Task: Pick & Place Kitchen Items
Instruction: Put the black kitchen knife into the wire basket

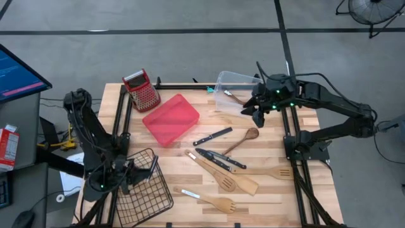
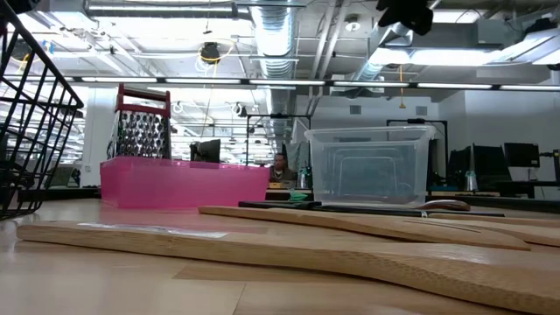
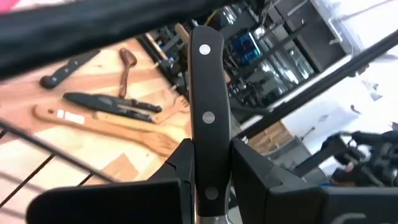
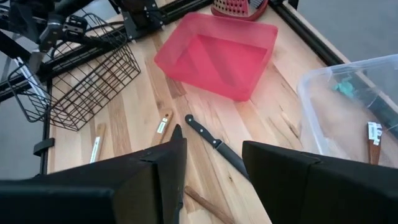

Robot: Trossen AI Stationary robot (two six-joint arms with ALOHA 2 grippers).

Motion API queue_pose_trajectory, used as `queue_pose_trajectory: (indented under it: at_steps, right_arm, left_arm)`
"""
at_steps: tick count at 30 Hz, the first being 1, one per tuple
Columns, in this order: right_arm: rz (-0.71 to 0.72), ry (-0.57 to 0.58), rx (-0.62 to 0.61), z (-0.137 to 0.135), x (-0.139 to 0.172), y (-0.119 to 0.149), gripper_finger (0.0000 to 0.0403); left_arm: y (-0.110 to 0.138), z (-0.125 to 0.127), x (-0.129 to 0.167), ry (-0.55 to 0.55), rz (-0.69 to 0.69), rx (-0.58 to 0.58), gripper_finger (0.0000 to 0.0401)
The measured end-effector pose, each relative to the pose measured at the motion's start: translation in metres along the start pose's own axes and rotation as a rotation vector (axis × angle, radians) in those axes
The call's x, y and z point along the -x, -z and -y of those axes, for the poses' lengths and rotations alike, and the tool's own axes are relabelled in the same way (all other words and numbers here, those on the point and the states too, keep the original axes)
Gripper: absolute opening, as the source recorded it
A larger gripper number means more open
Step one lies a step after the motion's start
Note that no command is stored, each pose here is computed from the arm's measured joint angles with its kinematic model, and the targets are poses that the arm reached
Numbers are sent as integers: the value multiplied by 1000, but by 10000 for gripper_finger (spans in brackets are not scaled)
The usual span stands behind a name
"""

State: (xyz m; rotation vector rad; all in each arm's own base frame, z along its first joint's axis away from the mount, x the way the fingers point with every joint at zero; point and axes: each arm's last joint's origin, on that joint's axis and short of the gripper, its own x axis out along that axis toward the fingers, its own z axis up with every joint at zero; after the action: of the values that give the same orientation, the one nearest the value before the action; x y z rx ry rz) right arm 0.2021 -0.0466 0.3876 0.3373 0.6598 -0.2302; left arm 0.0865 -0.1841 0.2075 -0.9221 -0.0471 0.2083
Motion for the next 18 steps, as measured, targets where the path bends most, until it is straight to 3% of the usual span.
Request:
queue_pose_trajectory:
  at_steps: [10,13,18]
  right_arm:
    - [16,-12,-46,-1,4,0,172]
    - [18,-13,-49,-1,4,0,172]
    - [18,-13,-49,-1,5,0,172]
  left_arm:
    - [11,-26,0,15,-219,-24,49]
    - [13,-22,1,35,-317,-37,49]
    - [4,7,-2,142,-482,-112,49]
